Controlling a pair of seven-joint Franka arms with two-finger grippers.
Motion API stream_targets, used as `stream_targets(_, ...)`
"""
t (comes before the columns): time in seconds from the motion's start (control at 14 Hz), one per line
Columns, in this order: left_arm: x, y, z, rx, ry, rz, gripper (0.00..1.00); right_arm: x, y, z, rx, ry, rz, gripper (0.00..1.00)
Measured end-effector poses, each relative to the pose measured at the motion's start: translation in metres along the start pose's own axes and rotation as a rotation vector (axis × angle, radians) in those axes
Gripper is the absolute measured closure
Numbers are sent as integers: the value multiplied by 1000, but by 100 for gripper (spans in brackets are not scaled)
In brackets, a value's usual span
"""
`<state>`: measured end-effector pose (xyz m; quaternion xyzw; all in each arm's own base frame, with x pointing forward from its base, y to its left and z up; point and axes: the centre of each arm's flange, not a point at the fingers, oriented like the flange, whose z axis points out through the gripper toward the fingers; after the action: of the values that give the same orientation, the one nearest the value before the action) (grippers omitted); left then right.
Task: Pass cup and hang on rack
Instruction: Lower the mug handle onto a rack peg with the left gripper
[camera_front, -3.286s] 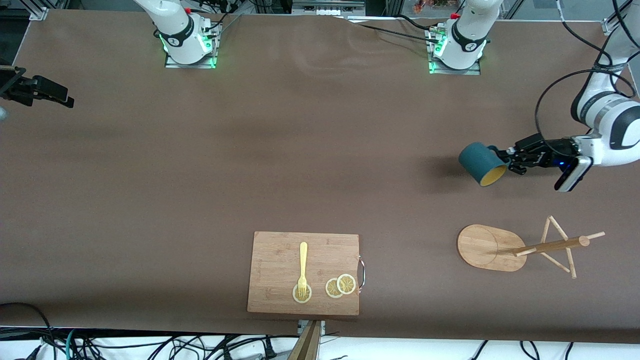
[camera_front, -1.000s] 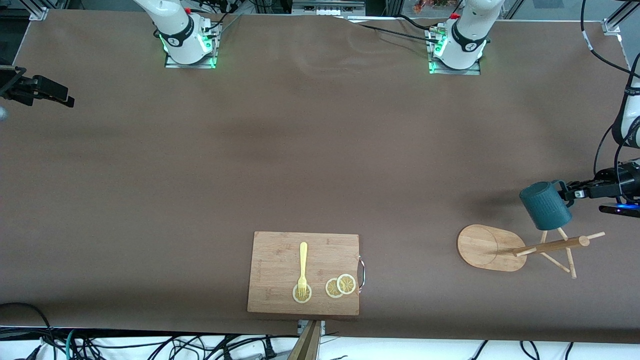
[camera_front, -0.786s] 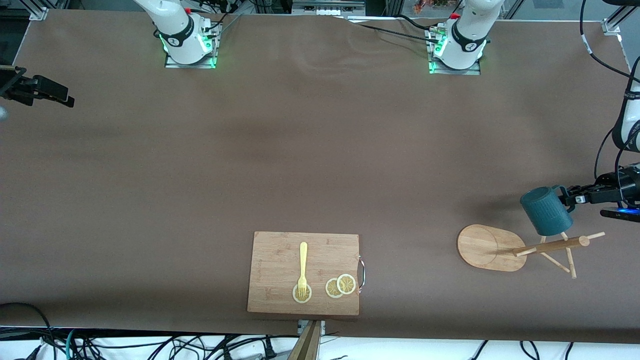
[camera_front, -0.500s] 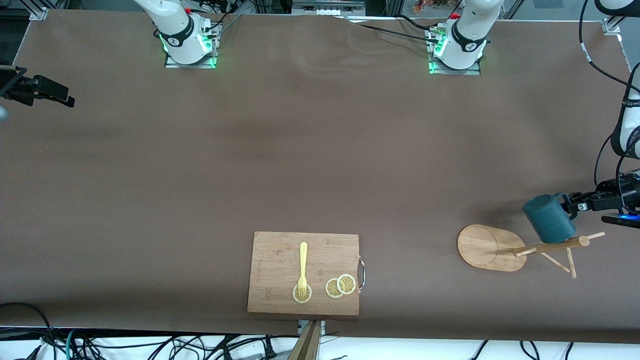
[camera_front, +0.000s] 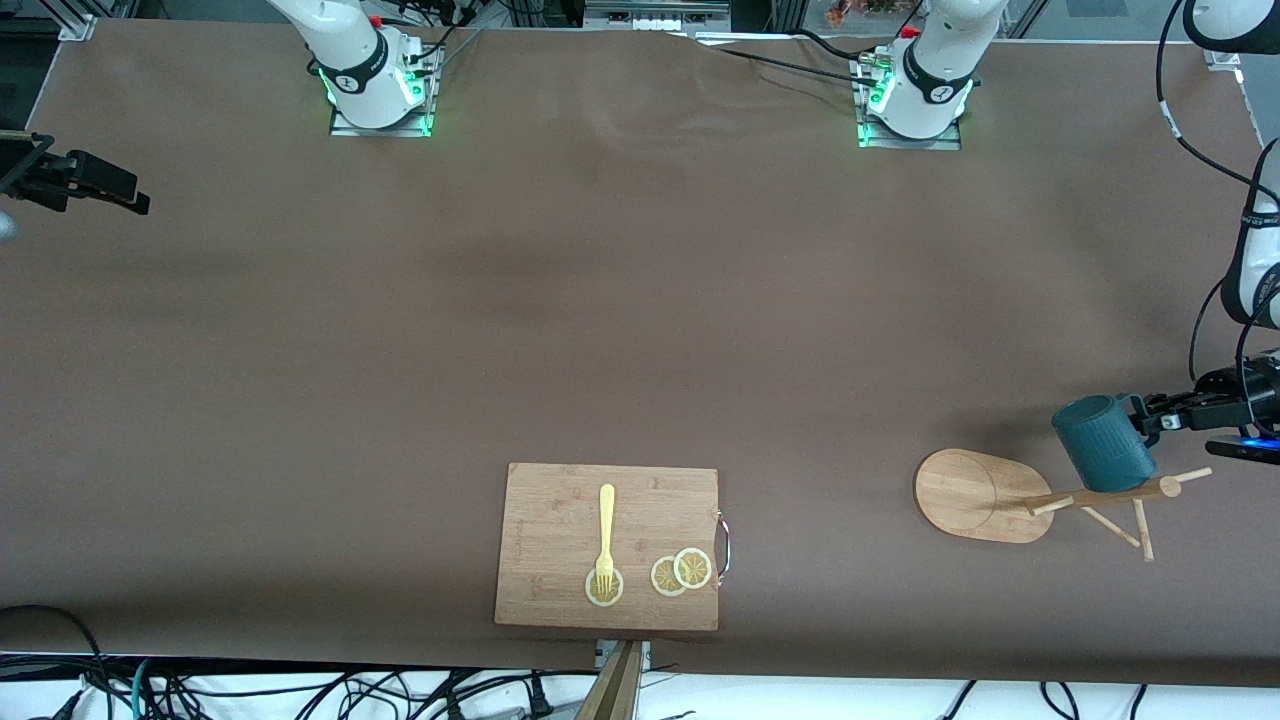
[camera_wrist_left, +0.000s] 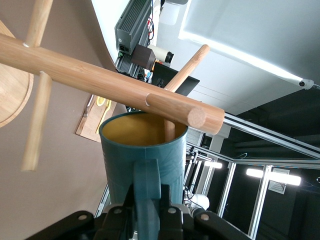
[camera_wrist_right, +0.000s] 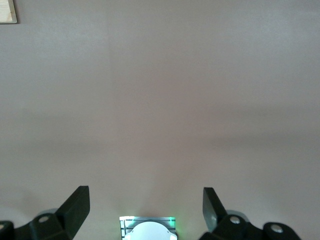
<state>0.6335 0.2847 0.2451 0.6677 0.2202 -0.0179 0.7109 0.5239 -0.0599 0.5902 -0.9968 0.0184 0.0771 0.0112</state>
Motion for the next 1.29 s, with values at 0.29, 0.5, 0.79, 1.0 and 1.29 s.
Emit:
stream_targets(0.29,0,0,0,4,1,0,79,-3,-3,2,1,-24,-6,0)
stream_targets(0.5,1,0,0,6,0,5,79,-3,-4,2,1,-27,-6,0)
stream_targets(0.79,1,0,0,11,-1,13,79,-3,-4,2,1,-28,-6,0)
stream_targets(1.0,2,-2,-1,14,6,43,78,-3,-4,2,1,-28,-6,0)
stream_targets(1.29,5,-1,-7,19,24,72,51,-3,-4,2,1,-29,-6,0)
